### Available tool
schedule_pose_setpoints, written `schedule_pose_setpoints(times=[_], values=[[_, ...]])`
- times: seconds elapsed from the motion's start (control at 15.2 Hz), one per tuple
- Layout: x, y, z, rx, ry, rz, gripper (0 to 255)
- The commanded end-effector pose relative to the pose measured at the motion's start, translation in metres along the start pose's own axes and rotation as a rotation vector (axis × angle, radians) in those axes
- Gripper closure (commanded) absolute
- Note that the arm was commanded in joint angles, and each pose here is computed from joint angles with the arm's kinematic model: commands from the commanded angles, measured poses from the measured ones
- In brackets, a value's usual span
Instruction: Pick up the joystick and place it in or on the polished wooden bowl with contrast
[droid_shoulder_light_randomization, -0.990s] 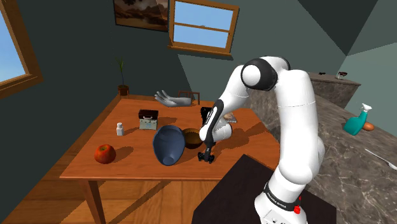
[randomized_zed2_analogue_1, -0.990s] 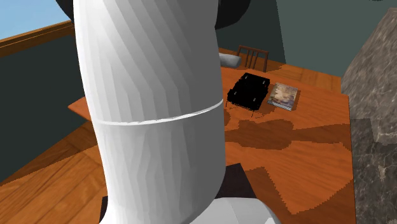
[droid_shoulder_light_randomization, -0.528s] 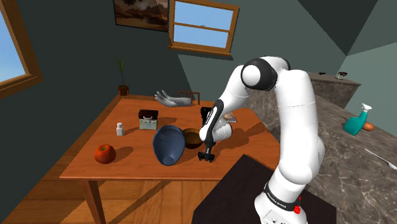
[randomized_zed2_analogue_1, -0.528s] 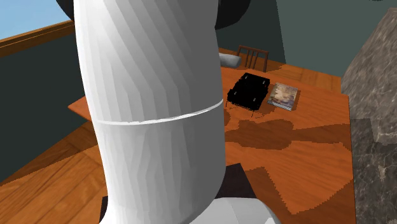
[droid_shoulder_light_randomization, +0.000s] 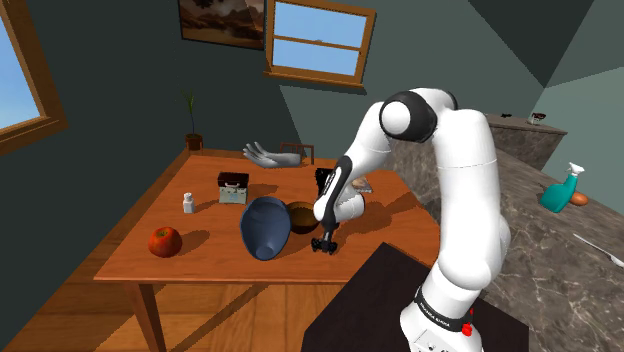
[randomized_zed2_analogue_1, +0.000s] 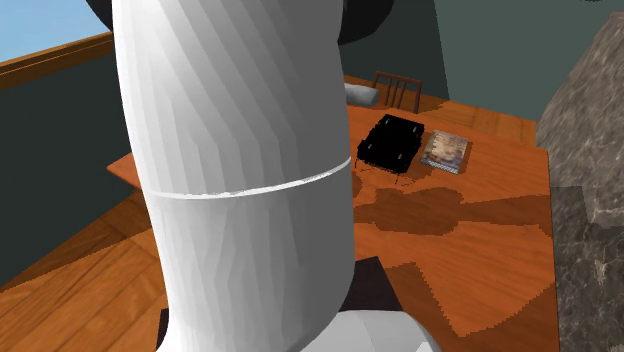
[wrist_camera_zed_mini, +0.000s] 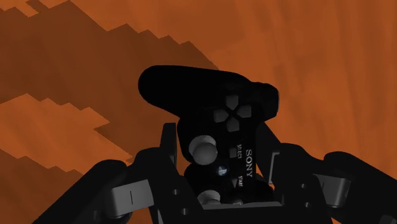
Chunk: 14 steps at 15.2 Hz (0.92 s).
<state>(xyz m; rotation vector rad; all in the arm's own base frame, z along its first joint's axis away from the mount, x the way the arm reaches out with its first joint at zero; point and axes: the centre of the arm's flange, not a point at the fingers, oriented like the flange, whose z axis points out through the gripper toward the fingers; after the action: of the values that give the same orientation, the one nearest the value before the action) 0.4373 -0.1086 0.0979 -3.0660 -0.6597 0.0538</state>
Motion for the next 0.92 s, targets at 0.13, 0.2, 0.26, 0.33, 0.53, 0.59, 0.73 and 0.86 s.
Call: schedule_pose_setpoints(times=[0.13, 0.2, 0.26, 0.33, 0.53, 0.59, 0.73, 0.86], values=[[-0.001, 0.0, -0.019, 0.0, 0.0, 0.0, 255], [-0.001, 0.0, -0.024, 0.0, 0.0, 0.0, 255], [-0.001, 0.0, -0.029, 0.0, 0.0, 0.0, 255], [-0.001, 0.0, -0.034, 0.0, 0.0, 0.0, 255], [-0.002, -0.001, -0.05, 0.0, 0.0, 0.0, 255], [-0.002, -0.001, -0.055, 0.0, 0.0, 0.0, 255], [-0.002, -0.001, -0.066, 0.0, 0.0, 0.0, 255], [-0.003, -0.001, -0.077, 0.0, 0.0, 0.0, 255]])
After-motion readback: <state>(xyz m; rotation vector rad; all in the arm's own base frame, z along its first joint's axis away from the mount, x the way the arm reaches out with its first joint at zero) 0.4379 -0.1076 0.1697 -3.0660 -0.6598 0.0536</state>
